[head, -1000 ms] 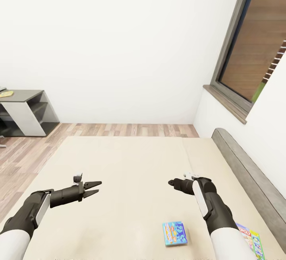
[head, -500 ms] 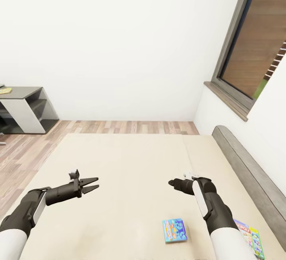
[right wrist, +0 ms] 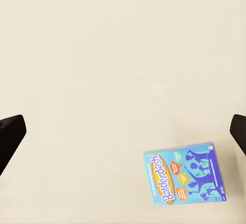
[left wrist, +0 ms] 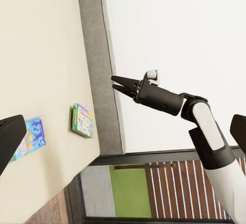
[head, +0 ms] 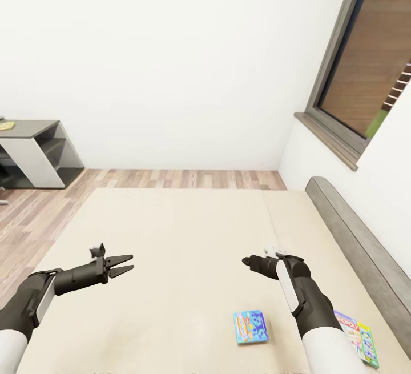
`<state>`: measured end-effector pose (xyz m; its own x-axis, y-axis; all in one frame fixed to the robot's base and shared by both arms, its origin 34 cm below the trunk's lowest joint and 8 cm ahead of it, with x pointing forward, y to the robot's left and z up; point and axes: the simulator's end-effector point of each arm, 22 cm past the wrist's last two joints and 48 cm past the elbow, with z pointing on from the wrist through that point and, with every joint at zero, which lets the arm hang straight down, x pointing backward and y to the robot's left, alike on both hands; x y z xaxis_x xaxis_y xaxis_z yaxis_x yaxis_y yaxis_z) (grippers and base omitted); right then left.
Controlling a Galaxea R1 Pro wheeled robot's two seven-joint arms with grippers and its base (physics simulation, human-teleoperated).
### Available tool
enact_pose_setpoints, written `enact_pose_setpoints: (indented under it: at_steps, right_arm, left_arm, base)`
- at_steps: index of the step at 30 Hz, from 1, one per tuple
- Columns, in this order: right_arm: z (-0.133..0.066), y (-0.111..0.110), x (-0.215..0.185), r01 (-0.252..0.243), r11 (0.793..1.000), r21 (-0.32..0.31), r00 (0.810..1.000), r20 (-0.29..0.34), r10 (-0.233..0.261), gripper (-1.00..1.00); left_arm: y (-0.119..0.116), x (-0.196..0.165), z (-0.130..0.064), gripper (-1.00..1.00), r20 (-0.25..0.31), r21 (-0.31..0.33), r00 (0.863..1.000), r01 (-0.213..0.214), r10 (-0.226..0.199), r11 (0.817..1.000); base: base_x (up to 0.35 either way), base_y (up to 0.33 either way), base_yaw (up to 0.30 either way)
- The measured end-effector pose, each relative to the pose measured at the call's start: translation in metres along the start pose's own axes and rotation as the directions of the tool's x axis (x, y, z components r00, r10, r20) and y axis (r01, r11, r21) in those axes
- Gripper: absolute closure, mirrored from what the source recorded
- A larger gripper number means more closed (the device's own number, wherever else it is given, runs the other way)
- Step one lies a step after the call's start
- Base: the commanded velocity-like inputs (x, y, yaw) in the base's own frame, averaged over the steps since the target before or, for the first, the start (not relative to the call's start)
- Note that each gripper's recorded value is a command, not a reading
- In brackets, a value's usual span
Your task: Put all the toys in the child's room - the three board games (two on the bed and one on the table), the two jigsaw puzzles on the table, and the tennis ball on the table - inside the toy box on the table in the child's room.
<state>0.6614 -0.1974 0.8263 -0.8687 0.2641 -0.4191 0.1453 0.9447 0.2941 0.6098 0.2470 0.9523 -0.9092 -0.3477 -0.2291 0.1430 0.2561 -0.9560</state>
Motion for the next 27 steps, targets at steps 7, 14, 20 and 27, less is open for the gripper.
enact_pose_setpoints:
  at_steps: [7,14,20,27]
  right_arm:
    - [0.005,-0.002,0.004,0.0,1.0,0.003,1.0,-0.011,0.0,-1.0]
    - [0.009,-0.004,0.009,0.001,1.0,0.007,1.0,-0.022,-0.001,-1.0]
    - [0.013,-0.005,0.013,-0.001,1.0,0.01,1.0,-0.032,0.001,-1.0]
    - [0.017,-0.007,0.018,-0.002,1.0,0.012,0.999,-0.042,0.002,-1.0]
  left_arm:
    - [0.007,0.002,0.0,-1.0,-0.006,-0.01,1.0,0.009,-0.009,1.0]
    - [0.013,0.004,0.002,-1.0,-0.008,-0.018,1.0,0.019,-0.019,1.0]
    - [0.019,0.006,0.002,-1.0,-0.011,-0.026,1.0,0.029,-0.03,0.999]
    - [0.025,0.009,0.003,-1.0,-0.015,-0.032,0.999,0.041,-0.041,0.999]
  base:
    - [0.0,0.0,0.0]
    - [0.0,0.0,0.0]
    - [0.0,0.0,0.0]
    - [0.0,0.0,0.0]
